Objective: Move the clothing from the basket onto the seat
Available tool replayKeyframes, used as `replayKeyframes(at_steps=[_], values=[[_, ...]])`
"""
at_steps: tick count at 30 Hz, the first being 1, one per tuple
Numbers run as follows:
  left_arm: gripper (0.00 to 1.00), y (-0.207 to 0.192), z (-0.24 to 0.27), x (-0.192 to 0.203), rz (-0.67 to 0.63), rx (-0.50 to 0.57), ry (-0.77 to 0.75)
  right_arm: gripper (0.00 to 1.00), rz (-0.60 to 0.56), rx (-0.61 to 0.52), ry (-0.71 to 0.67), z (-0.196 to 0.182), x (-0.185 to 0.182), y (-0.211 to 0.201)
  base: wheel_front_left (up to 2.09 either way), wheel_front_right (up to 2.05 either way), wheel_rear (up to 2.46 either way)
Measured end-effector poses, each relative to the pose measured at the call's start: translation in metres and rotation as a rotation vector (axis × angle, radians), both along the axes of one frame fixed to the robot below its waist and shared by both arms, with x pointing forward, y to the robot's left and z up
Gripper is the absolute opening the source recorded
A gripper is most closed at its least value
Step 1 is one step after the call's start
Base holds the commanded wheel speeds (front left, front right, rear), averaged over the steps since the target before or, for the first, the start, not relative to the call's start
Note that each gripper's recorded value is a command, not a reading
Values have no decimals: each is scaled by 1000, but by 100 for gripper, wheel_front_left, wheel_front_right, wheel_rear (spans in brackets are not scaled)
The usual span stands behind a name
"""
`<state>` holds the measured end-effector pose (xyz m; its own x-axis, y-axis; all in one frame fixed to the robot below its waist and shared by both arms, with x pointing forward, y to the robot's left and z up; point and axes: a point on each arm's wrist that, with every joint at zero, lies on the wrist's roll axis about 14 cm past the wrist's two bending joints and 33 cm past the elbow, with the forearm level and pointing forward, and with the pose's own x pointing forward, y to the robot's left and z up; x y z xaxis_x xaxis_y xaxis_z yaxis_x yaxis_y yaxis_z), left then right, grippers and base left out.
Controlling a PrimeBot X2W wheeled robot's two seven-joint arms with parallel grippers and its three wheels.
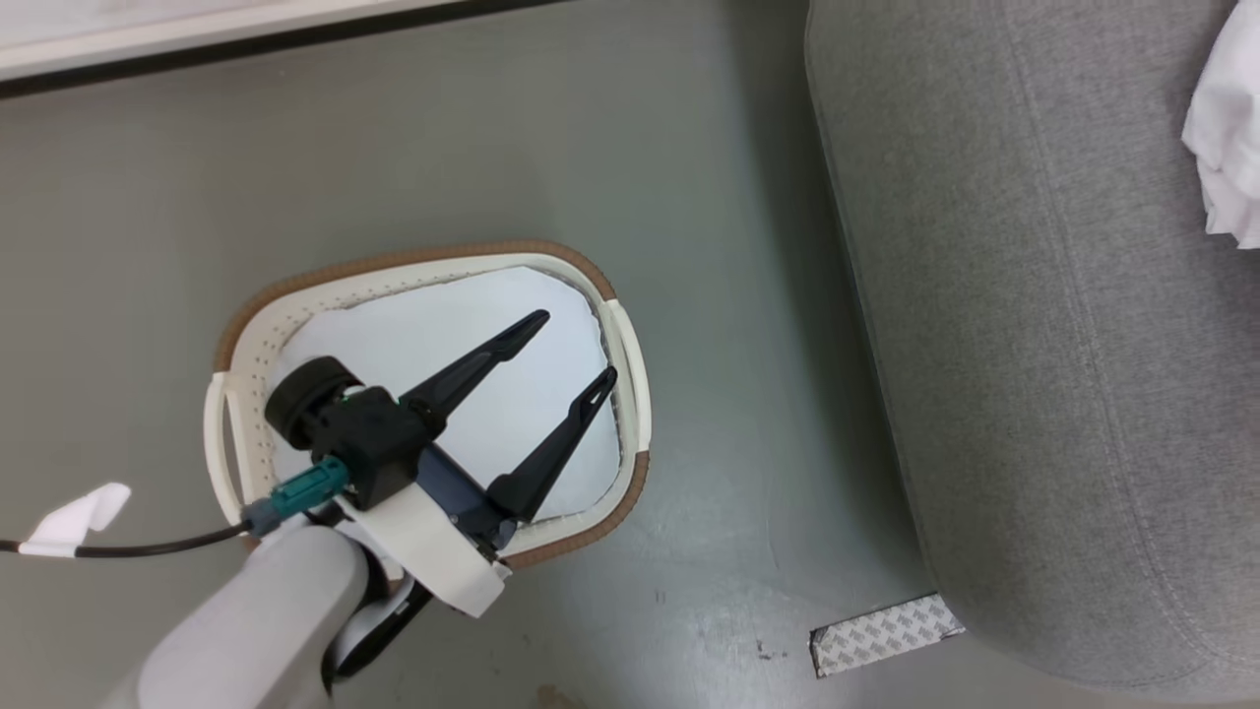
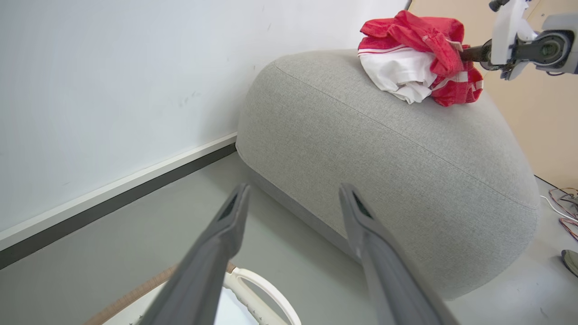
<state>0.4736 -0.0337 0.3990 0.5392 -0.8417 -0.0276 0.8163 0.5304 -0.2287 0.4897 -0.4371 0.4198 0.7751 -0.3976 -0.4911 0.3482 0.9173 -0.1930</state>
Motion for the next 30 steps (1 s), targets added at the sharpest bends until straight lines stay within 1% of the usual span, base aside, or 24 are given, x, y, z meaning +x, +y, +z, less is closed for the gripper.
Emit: replayKeyframes(at_steps=[4, 8, 11, 14, 16, 19, 23, 27, 30], values=[[100, -3, 10, -5, 5, -5, -6, 100, 15, 7, 31, 6, -6, 3, 0, 0, 0], [100, -5, 27, -9, 25, -21, -17, 100, 61, -21, 55, 21, -16, 7, 0, 0, 0], [100, -6, 41, -15, 46, -33, -23, 100, 77, -24, 76, 29, -36, 7, 0, 0, 0], [100, -6, 56, -24, 66, -40, -35, 100, 75, -18, 124, 33, -66, 3, 0, 0, 0], [100, -7, 67, -29, 82, -49, -46, 100, 83, -30, 114, 48, -79, -2, 0, 0, 0], [100, -5, 84, -38, 106, -61, -67, 100, 119, -65, 46, 82, -88, -1, 0, 0, 0], [100, 1, 110, -45, 157, -88, -106, 100, 178, -84, -98, 126, -95, 12, 0, 0, 0], [100, 16, 136, -44, 237, -112, -158, 100, 253, -112, -264, 171, -99, 33, 0, 0, 0], [100, 35, 153, -41, 314, -125, -197, 100, 316, -115, -406, 201, -100, 57, 0, 0, 0]])
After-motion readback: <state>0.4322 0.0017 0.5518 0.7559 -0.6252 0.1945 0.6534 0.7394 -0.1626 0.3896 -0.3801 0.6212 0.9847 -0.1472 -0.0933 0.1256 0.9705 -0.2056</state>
